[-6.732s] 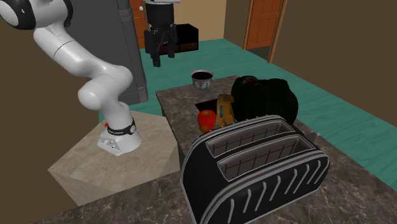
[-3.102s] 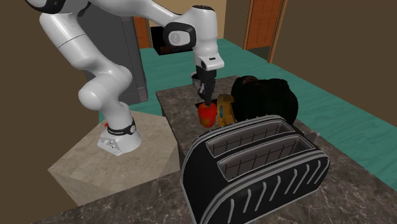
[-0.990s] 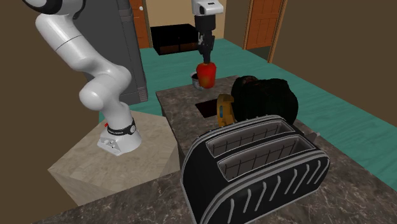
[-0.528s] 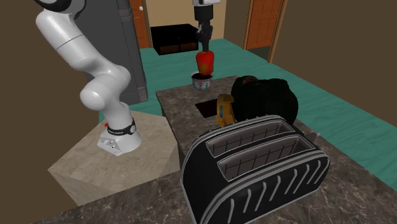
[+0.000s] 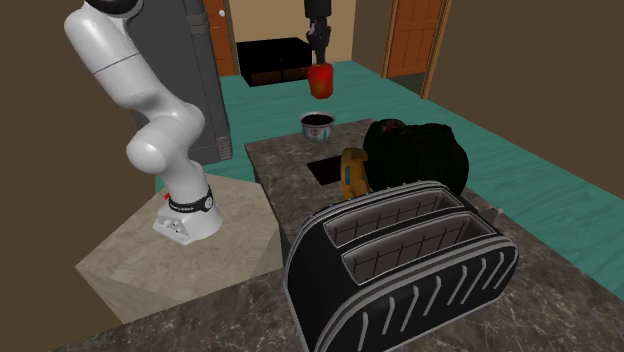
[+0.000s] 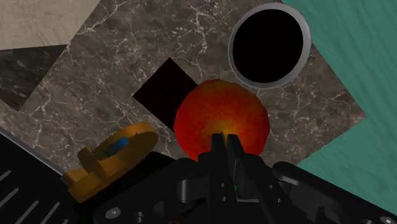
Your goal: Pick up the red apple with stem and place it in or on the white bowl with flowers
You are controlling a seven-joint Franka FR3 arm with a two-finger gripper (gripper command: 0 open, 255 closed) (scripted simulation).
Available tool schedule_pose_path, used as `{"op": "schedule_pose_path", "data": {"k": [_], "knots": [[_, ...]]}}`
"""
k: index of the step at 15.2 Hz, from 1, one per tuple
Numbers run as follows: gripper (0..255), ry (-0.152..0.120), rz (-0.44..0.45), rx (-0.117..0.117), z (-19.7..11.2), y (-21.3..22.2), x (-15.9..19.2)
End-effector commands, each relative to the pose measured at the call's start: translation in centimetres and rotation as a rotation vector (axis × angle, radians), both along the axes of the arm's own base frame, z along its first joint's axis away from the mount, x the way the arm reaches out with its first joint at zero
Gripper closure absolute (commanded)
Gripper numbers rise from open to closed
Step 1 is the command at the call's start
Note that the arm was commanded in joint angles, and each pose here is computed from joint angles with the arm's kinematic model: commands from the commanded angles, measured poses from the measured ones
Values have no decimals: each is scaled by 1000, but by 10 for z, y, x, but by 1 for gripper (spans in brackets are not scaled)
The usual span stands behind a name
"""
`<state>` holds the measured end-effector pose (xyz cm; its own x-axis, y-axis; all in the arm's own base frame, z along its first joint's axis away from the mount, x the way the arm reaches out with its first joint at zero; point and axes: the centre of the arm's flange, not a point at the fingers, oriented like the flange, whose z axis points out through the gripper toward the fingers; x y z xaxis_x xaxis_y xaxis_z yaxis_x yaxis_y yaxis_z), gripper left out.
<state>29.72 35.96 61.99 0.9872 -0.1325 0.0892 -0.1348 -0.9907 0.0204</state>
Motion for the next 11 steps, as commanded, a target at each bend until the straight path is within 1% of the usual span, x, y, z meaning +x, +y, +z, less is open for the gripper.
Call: {"op": "schedule_pose_path", "data": {"k": [1,7,11], "knots": [[255,0,-1,1,4,24,-9],[255,0,-1,1,18,98,-34],[255,0,-1,1,-3,98,-34]]}}
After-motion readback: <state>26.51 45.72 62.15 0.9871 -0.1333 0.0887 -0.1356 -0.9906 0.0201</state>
